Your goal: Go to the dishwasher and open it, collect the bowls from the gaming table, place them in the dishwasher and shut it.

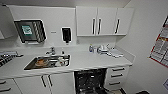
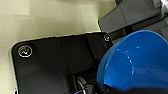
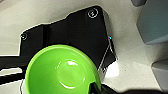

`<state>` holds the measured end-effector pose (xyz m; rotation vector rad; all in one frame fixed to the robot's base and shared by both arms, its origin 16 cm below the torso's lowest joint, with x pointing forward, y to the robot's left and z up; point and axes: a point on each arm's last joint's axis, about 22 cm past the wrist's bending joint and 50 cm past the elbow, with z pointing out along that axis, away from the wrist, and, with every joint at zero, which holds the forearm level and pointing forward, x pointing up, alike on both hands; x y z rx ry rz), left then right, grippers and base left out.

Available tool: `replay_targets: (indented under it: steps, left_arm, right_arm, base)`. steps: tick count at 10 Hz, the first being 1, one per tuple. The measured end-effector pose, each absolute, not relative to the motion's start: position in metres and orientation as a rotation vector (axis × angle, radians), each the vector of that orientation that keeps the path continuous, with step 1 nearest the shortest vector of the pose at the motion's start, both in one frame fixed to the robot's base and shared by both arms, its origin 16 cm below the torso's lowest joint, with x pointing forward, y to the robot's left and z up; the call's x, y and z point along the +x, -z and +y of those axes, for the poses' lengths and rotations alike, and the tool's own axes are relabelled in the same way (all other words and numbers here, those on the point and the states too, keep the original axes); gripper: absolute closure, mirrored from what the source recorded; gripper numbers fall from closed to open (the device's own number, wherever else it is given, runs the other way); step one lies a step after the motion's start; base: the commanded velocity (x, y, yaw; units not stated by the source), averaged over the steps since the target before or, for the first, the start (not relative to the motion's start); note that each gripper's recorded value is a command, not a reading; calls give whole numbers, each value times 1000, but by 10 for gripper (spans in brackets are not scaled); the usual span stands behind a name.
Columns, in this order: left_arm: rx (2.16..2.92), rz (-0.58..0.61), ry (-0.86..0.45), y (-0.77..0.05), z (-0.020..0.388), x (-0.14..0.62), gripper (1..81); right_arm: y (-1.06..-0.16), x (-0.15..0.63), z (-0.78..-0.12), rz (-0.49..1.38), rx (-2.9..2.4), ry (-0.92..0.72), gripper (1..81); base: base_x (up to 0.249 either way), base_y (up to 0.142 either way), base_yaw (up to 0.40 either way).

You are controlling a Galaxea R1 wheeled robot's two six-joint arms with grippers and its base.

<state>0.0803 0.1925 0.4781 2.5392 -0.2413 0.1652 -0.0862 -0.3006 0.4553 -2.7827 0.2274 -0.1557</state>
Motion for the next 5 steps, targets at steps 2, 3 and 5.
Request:
replay_targets:
  steps: [2,3,5]
  left_arm:
    - [2538,-243,-172,-479,192,84,811]
    - [2538,-243,-172,-478,192,84,811]
    - [2538,-243,-172,-478,192,84,811]
  right_arm:
    - [-455,-84,-301,227,-2783,159,811]
    - [-455,-84,-302,227,-2784,159,811]
    - [-455,-84,-298,227,-2780,160,811]
  base:
    - [102,0,0]
    - [102,0,0]
    - [102,0,0]
